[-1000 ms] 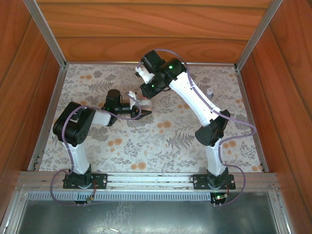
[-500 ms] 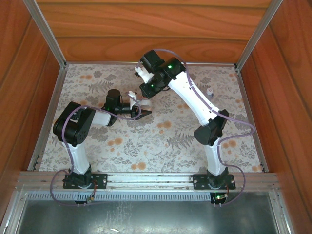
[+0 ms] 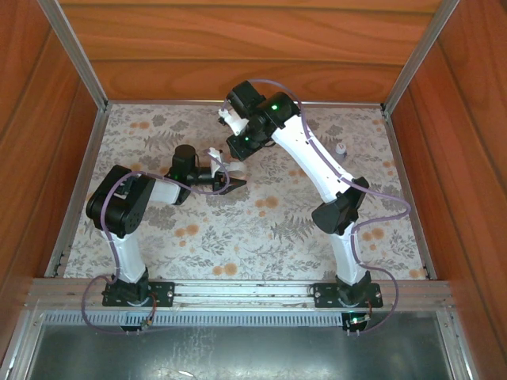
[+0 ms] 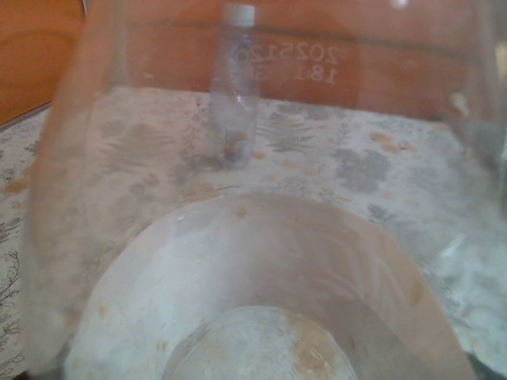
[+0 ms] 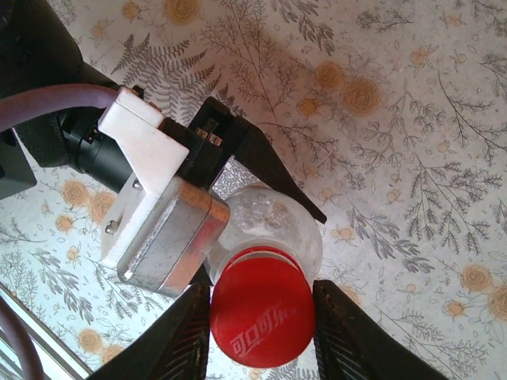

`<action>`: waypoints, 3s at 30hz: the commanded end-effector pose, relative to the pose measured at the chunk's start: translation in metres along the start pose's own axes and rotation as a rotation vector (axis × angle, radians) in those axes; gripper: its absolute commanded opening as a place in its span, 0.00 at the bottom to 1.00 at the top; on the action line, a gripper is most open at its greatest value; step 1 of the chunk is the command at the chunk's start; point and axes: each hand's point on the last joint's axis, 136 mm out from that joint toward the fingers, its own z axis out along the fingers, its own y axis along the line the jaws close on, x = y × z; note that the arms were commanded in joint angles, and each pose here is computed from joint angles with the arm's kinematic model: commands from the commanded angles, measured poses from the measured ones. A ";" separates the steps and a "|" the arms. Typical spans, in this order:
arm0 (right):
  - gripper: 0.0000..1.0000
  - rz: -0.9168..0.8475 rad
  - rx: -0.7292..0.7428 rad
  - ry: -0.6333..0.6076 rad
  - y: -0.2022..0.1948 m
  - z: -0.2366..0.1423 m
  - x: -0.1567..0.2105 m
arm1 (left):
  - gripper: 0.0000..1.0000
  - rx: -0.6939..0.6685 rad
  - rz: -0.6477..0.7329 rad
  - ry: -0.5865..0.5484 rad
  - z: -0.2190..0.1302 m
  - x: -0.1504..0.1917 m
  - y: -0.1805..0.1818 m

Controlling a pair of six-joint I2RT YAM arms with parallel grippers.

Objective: Screw on the bottle caps

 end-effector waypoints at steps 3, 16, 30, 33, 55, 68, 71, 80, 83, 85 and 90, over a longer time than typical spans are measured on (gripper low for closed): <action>0.44 0.005 -0.029 0.035 0.010 0.005 0.005 | 0.59 0.046 -0.134 0.071 0.004 0.034 -0.012; 0.51 0.017 -0.019 0.030 0.009 0.003 0.005 | 0.59 0.045 -0.134 0.070 0.003 0.034 -0.012; 0.57 0.029 0.001 0.027 0.005 0.001 0.006 | 0.59 0.046 -0.138 0.070 0.004 0.034 -0.012; 0.57 0.033 0.004 0.027 0.005 0.000 0.006 | 0.59 0.045 -0.142 0.071 0.004 0.034 -0.012; 0.80 0.004 -0.005 -0.100 0.009 -0.036 -0.002 | 0.59 0.043 -0.145 0.072 0.004 0.035 -0.012; 0.71 -0.085 0.034 -0.597 0.008 -0.071 -0.017 | 0.59 0.041 -0.146 0.071 0.004 0.034 -0.010; 0.59 -0.116 0.046 -0.675 0.008 -0.067 -0.012 | 0.59 0.042 -0.147 0.071 0.004 0.034 -0.011; 0.46 -0.141 0.035 -0.642 0.007 -0.037 0.006 | 0.59 0.041 -0.149 0.071 0.003 0.035 -0.010; 0.43 -0.139 0.025 -0.622 0.008 -0.031 0.011 | 0.59 0.043 -0.148 0.070 0.004 0.034 -0.010; 0.40 -0.138 0.021 -0.606 0.009 -0.027 0.014 | 0.59 0.043 -0.148 0.070 0.004 0.034 -0.010; 0.36 -0.136 0.017 -0.581 0.008 -0.019 0.017 | 0.59 0.043 -0.149 0.070 0.004 0.034 -0.010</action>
